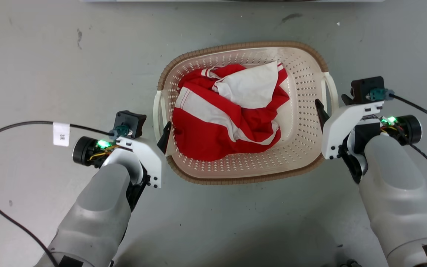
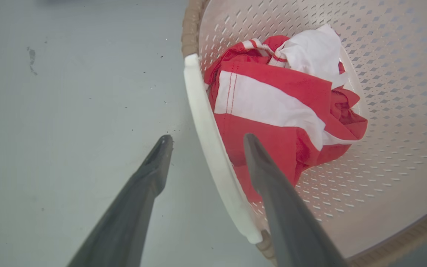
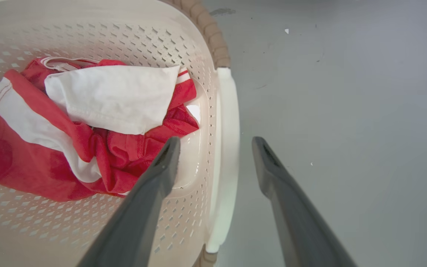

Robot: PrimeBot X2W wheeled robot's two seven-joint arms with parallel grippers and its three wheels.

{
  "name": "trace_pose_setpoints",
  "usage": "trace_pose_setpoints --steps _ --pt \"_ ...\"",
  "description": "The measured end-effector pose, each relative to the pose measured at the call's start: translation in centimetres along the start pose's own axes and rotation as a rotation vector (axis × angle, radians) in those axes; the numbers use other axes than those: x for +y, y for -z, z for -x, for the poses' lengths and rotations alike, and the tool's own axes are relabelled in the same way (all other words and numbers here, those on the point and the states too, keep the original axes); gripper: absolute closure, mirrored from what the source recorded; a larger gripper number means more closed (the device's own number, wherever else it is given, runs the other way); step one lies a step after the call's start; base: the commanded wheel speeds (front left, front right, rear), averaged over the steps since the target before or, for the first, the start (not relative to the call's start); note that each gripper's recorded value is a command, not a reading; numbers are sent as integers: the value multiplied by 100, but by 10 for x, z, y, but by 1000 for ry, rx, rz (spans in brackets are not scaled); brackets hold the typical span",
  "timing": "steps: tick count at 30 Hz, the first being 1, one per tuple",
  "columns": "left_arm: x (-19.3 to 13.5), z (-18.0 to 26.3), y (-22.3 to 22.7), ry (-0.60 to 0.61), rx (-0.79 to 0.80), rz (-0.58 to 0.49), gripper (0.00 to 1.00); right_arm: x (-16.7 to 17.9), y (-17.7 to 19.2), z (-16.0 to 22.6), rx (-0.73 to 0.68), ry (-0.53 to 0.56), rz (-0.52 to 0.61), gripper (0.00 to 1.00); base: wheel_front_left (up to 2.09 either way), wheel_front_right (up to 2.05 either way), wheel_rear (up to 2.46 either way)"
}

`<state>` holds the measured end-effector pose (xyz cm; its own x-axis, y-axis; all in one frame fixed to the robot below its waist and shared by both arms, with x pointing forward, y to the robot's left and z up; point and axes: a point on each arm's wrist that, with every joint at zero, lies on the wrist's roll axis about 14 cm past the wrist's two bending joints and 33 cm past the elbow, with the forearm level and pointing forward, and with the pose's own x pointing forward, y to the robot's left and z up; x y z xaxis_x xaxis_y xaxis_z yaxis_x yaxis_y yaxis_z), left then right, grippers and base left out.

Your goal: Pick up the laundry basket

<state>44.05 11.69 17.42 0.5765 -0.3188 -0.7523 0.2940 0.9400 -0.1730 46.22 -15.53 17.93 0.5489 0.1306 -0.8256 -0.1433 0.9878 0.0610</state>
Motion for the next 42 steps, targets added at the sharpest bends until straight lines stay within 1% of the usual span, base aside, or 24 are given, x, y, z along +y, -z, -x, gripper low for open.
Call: trace_pose_setpoints --steps 6,11,22,23,24,25,27,30,37,42 --pt "-1 -11 9 27 73 0 0 5 10 -16 70 -16 8 0 0 0 0" --pt "4 -17 17 28 138 10 0 7 16 -26 113 -24 35 0 0 0 0" --pt "6 -25 24 47 174 10 0 10 24 -39 156 -35 26 0 0 0 0" --pt "6 -26 25 45 176 15 13 11 25 -40 158 -37 26 0 0 0 0" --pt "6 -26 25 45 178 24 100 11 26 -41 162 -38 24 60 0 0 0" --pt "6 -26 26 44 180 33 100 12 29 -41 172 -41 14 100 0 0 0" --pt "5 -26 28 43 192 61 100 12 30 -41 179 -40 5 100 0 0 0" --pt "4 -25 29 43 197 68 100 14 34 -40 189 -42 -8 100 0 0 0" --pt "-1 -18 22 63 190 40 100 15 26 -33 177 -44 4 100 0 0 0" --pt "-6 -7 12 75 179 33 100 15 18 -19 186 -42 23 100 0 0 0"
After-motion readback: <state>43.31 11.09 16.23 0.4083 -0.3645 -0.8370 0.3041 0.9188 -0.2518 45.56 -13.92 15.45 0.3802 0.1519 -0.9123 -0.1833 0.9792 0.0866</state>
